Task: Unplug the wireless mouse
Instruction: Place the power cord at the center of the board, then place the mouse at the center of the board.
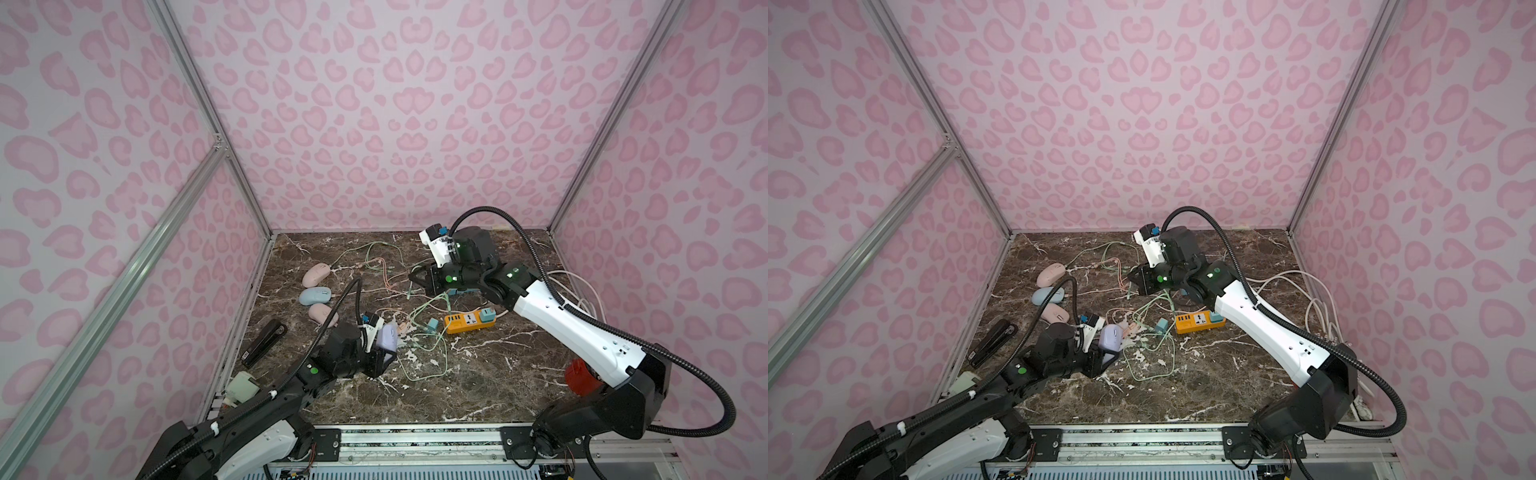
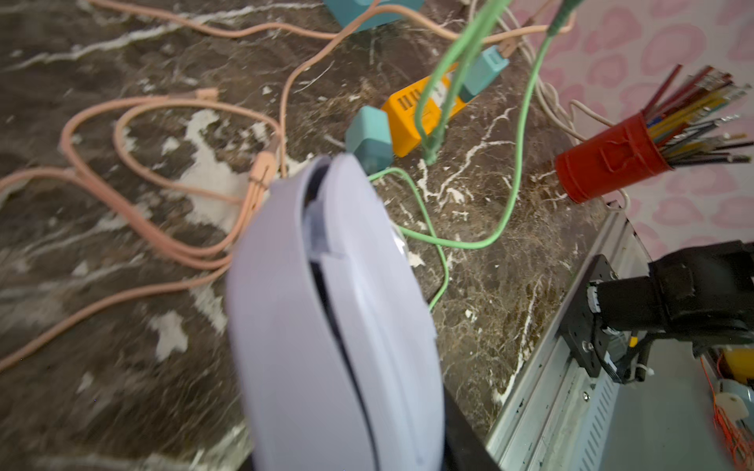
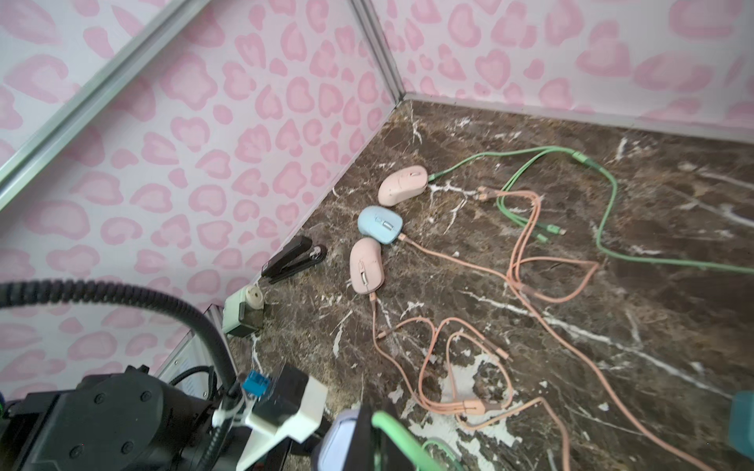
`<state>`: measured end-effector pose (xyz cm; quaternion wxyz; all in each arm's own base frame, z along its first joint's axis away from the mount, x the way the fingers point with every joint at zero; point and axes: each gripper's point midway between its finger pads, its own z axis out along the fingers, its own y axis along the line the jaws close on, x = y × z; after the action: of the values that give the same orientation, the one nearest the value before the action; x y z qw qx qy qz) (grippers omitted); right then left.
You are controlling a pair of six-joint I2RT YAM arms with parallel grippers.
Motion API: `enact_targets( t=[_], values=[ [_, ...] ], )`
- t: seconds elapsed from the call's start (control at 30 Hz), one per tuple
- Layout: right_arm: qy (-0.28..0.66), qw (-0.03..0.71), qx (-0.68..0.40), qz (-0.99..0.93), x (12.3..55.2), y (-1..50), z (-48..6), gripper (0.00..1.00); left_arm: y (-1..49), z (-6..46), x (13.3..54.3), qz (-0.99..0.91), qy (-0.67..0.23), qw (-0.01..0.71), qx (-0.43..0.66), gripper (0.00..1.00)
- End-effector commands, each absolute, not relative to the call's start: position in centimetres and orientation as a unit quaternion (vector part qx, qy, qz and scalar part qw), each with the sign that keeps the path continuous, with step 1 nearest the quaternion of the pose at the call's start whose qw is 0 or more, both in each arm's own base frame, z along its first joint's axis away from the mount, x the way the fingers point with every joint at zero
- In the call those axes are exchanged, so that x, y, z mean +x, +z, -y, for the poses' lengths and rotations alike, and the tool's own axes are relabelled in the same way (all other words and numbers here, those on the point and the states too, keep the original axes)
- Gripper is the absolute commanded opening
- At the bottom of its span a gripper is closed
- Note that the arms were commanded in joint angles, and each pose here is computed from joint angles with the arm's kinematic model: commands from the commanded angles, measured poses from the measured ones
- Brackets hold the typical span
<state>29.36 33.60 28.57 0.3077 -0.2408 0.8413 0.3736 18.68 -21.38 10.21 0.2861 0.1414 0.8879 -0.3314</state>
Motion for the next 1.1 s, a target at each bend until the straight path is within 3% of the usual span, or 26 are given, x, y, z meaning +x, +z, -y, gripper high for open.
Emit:
enact_targets(
  t=[0.0,0.3,0.4,0.47,0.7,0.9,1.07],
  values=[
    [0.386,0.294,-0.246,-0.839,27.8,27.3,-35.0,0.00,7.7,18.3,17.3,-0.923,-0.299,0.238,0.038,0.02],
    [0.377,0.201,-0.212,-0.879,23.9,16.4,-34.0,0.01,5.2,18.3,15.1,-0.920,-0.343,0.189,-0.002,0.02],
    [0.374,0.195,-0.214,-0.881,23.5,15.6,-33.8,0.34,4.8,18.3,14.9,-0.926,-0.336,0.174,0.002,0.02],
    [0.366,0.198,-0.216,-0.883,23.5,15.7,-33.5,0.45,4.6,18.4,14.7,-0.929,-0.335,0.160,0.005,0.02],
    [0.329,0.229,-0.197,-0.895,24.8,16.3,-30.1,0.50,3.7,18.6,13.6,-0.936,-0.333,0.116,0.011,0.03],
    [0.286,0.291,-0.134,-0.903,27.7,19.1,-23.2,0.48,3.7,18.7,13.7,-0.933,-0.345,0.105,0.011,0.25],
    [0.177,0.357,-0.072,-0.914,29.2,21.0,-16.1,0.50,4.1,17.9,13.8,-0.941,-0.320,0.110,0.014,0.74]
  ],
)
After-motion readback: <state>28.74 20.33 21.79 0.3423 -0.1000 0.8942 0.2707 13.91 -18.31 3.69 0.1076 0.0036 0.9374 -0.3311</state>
